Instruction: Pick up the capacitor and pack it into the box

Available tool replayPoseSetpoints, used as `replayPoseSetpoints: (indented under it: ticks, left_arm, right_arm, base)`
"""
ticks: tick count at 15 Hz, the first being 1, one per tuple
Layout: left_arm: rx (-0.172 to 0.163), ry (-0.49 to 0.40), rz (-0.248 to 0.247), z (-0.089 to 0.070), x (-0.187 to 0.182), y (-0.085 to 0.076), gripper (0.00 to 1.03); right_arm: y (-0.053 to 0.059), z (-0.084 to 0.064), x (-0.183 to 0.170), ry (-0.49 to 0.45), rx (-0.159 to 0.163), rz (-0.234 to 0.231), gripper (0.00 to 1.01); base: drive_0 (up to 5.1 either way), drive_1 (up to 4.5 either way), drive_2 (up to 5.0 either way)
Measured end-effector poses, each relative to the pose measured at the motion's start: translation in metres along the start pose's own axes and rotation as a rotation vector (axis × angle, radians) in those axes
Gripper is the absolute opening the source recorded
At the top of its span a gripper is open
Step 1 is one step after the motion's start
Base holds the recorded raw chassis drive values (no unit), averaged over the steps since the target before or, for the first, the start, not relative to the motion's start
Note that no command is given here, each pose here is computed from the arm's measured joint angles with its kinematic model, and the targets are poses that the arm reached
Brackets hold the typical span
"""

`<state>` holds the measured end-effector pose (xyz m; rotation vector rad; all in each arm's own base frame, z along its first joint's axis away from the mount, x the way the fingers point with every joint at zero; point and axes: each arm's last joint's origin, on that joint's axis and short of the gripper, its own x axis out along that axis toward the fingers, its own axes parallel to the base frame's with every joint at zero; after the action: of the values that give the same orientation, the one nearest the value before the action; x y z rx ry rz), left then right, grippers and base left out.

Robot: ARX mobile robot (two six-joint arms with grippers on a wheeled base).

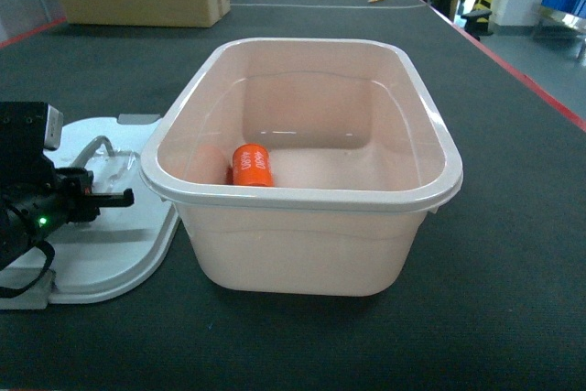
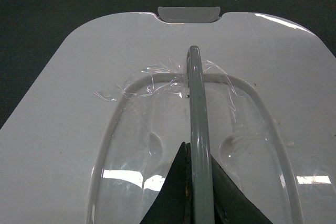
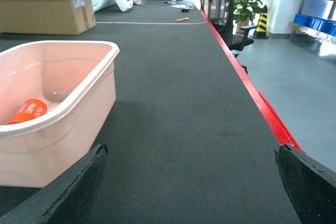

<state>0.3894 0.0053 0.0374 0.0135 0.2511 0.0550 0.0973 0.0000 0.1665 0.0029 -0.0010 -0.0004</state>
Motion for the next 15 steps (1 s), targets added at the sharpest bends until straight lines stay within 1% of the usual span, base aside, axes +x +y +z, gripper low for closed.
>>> replayPoseSetpoints:
  ticks: [2, 3, 4, 5, 7, 8, 9, 10, 11, 12, 13, 14, 15]
  left_arm:
    - [-0.001, 0.004, 0.013, 0.004, -0.005, 0.001, 0.02]
    - [-0.003, 0.009, 0.022, 0.011, -0.009, 0.004, 0.02]
    - [-0.011, -0.001, 0.045, 0.022, -0.012, 0.011, 0.02]
    - [-0.017, -0.030, 0.072, 0.040, -0.016, 0.020, 0.02]
    - [-0.027, -0.116, 0.129, 0.084, -0.030, 0.040, 0.02]
    - [-0.029, -0.152, 0.151, 0.103, -0.039, 0.048, 0.02]
    - [-0.028, -0.170, 0.177, 0.120, -0.050, 0.051, 0.02]
    - [-0.028, -0.167, 0.180, 0.131, -0.058, 0.046, 0.02]
    - [-0.033, -0.167, 0.179, 0.143, -0.065, 0.035, 0.02]
    - [-0.038, -0.177, 0.170, 0.157, -0.075, 0.021, 0.02]
    - [-0.052, -0.192, 0.150, 0.169, -0.085, 0.002, 0.02]
    - [-0.088, -0.221, 0.062, 0.190, -0.096, -0.069, 0.02]
    - [-0.087, -0.195, 0.038, 0.185, -0.094, -0.090, 0.02]
  right_arm:
    - [0.000, 0.000, 0.000, 0.000, 0.000, 0.000, 0.98]
    - [0.000, 0.000, 0.000, 0.000, 0.000, 0.000, 0.98]
    - [0.000, 0.000, 0.000, 0.000, 0.000, 0.000, 0.98]
    - [0.000, 0.000, 0.000, 0.000, 0.000, 0.000, 0.98]
    - [0.000, 0.000, 0.000, 0.000, 0.000, 0.000, 0.98]
    - [0.000, 0.000, 0.000, 0.000, 0.000, 0.000, 0.98]
    - [0.000, 0.000, 0.000, 0.000, 0.000, 0.000, 0.98]
    - [0.000, 0.000, 0.000, -0.001, 0.000, 0.000, 0.98]
    - [0.000, 0.000, 0.000, 0.000, 0.000, 0.000, 0.98]
    - [0.000, 0.000, 0.000, 0.000, 0.000, 0.000, 0.98]
    - [0.000, 0.000, 0.000, 0.000, 0.000, 0.000, 0.98]
    - [0.000, 0.000, 0.000, 0.000, 0.000, 0.000, 0.98]
    - [0.000, 0.000, 0.000, 0.000, 0.000, 0.000, 0.98]
  base:
    - [0.0, 0.00, 0.0]
    - [0.0, 0.00, 0.0]
    - [0.0, 0.00, 0.0]
    - [0.0, 0.00, 0.0]
    - [0.0, 0.00, 0.0]
    - [0.0, 0.00, 0.0]
    - [0.0, 0.00, 0.0]
    - [0.0, 0.00, 0.0]
    - [0.0, 0.00, 0.0]
    - [0.0, 0.00, 0.0]
    - [0.0, 0.00, 0.0]
    - [0.0, 0.00, 0.0]
    - [0.0, 0.00, 0.0]
